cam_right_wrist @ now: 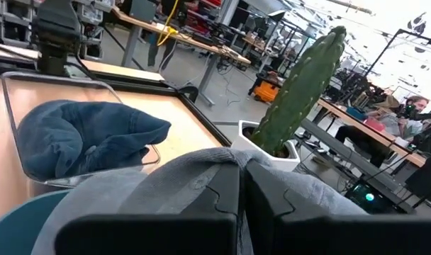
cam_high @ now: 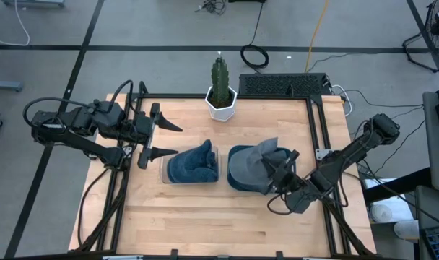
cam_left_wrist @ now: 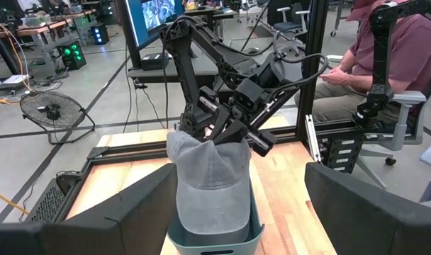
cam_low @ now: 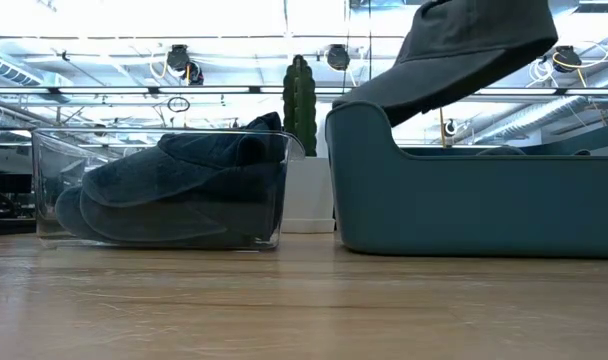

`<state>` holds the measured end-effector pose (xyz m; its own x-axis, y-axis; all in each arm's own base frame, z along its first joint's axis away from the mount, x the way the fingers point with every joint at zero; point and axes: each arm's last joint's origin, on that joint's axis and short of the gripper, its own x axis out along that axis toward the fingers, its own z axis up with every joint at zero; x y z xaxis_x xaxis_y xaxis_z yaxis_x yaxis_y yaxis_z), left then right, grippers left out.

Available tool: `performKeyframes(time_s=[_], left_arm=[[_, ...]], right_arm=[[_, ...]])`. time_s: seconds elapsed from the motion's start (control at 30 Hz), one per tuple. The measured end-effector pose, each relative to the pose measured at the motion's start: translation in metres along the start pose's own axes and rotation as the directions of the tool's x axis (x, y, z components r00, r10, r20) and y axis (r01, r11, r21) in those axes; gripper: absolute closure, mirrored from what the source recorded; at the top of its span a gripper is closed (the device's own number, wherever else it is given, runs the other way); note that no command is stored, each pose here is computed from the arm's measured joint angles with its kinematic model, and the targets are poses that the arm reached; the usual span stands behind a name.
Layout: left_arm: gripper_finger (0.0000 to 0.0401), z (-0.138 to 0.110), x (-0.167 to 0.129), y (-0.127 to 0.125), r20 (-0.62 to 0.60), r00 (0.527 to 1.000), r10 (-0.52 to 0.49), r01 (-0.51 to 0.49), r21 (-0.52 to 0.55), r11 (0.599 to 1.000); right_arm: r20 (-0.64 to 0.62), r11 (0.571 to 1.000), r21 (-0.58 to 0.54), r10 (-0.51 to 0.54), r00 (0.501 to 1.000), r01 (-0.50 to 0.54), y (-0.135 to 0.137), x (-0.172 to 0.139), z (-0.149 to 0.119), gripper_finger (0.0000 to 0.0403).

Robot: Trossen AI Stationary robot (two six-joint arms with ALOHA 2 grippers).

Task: Pick & Place hat
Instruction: Put the gray cap into the blue bin

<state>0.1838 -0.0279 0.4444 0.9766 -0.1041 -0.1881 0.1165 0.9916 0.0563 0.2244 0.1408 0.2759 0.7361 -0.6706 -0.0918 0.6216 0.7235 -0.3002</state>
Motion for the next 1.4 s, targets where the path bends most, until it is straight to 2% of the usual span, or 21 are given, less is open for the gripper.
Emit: performKeyframes(time_s=[0.4, 0.53, 0.77, 1.07, 1.2, 1.4], left_arm=[[0.0082, 0.0, 0.0, 0.0, 0.0, 1.0, 0.0, 0.0, 0.0, 1.0], [0.0082, 0.0, 0.0, 0.0, 0.0, 1.0, 0.0, 0.0, 0.0, 1.0], [0.0082, 0.0, 0.0, 0.0, 0.0, 1.0, 0.0, 0.0, 0.0, 1.0], [0.0082, 0.0, 0.0, 0.0, 0.0, 1.0, 0.0, 0.0, 0.0, 1.0], [0.0082, 0.0, 0.0, 0.0, 0.0, 1.0, 0.0, 0.0, 0.0, 1.0], [0.0082, 0.0, 0.0, 0.0, 0.0, 1.0, 0.0, 0.0, 0.0, 1.0]], right_arm=[[-0.014, 1.0, 0.011, -0.008, 1.0, 0.008, 0.0, 0.003, -0.02, 0.0403], [-0.034, 0.997, 0.055, 0.05, 0.998, -0.048, 0.002, 0.003, -0.027, 0.0403], [-0.091, 0.989, 0.095, 0.121, 0.989, -0.112, 0.001, 0.006, -0.055, 0.0403], [-0.183, 0.961, 0.138, 0.262, 0.948, -0.24, 0.002, 0.016, -0.063, 0.0403], [-0.24, 0.939, 0.142, 0.338, 0.91, -0.312, 0.002, 0.019, -0.066, 0.0403], [-0.32, 0.933, 0.182, 0.355, 0.878, -0.311, -0.001, 0.024, -0.074, 0.04]])
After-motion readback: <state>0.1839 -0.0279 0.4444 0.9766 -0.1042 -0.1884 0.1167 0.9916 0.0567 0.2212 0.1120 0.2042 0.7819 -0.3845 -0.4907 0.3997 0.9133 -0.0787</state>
